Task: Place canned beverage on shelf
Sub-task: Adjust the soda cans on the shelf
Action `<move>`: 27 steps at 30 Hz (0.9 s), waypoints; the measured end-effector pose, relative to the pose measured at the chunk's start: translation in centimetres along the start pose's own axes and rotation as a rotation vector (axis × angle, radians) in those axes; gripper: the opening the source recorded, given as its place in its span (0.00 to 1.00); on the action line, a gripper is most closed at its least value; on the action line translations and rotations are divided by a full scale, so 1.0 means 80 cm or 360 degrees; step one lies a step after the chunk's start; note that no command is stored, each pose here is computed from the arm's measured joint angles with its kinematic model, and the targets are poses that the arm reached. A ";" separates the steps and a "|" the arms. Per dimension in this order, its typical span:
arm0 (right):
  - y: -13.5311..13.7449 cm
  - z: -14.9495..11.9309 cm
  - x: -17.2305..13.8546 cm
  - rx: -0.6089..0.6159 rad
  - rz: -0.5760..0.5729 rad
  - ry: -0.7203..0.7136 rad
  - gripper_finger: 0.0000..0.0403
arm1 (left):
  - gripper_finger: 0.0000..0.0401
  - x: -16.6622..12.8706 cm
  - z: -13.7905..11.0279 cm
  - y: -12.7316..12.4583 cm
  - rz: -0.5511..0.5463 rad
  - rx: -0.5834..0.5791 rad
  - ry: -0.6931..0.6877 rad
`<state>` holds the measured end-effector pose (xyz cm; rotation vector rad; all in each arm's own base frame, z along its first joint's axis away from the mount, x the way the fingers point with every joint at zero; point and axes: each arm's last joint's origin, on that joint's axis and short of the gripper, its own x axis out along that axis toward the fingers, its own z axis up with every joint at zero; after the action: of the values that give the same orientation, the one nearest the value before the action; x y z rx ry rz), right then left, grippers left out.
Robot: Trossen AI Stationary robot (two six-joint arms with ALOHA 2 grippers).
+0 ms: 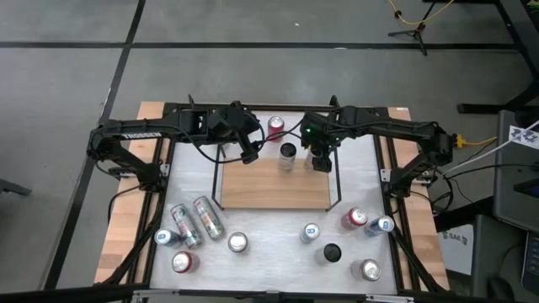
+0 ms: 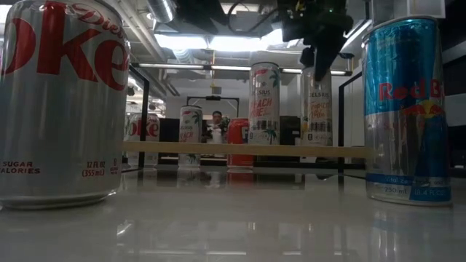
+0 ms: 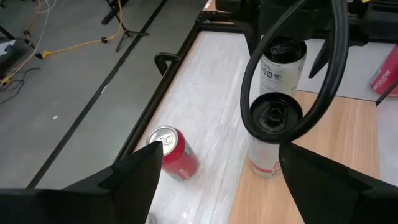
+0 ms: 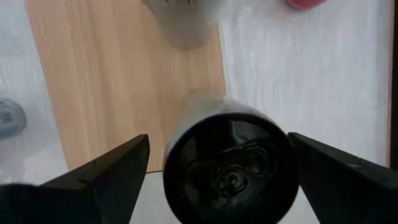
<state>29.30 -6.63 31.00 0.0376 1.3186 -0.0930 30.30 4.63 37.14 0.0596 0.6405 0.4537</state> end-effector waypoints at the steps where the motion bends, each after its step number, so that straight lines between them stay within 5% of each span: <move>1: 0.000 0.000 0.001 0.0000 0.0000 0.0003 0.92 | 0.78 0.000 0.000 0.000 0.0000 0.0000 0.0000; 7: 0.000 0.000 0.001 0.0000 0.0000 0.0002 0.88 | 0.78 0.000 0.000 0.000 0.0000 -0.0001 0.0000; 19: 0.000 -0.001 0.000 0.0001 -0.0005 0.0014 0.63 | 0.78 0.000 0.000 0.000 0.0002 -0.0002 -0.0001; 27: 0.001 -0.006 0.000 0.0001 0.0014 0.0070 0.66 | 0.78 0.000 0.000 0.000 0.0002 -0.0002 -0.0001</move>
<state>28.83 -6.51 30.90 0.0461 1.3625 -0.0855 30.30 4.63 37.15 0.0591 0.6395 0.4549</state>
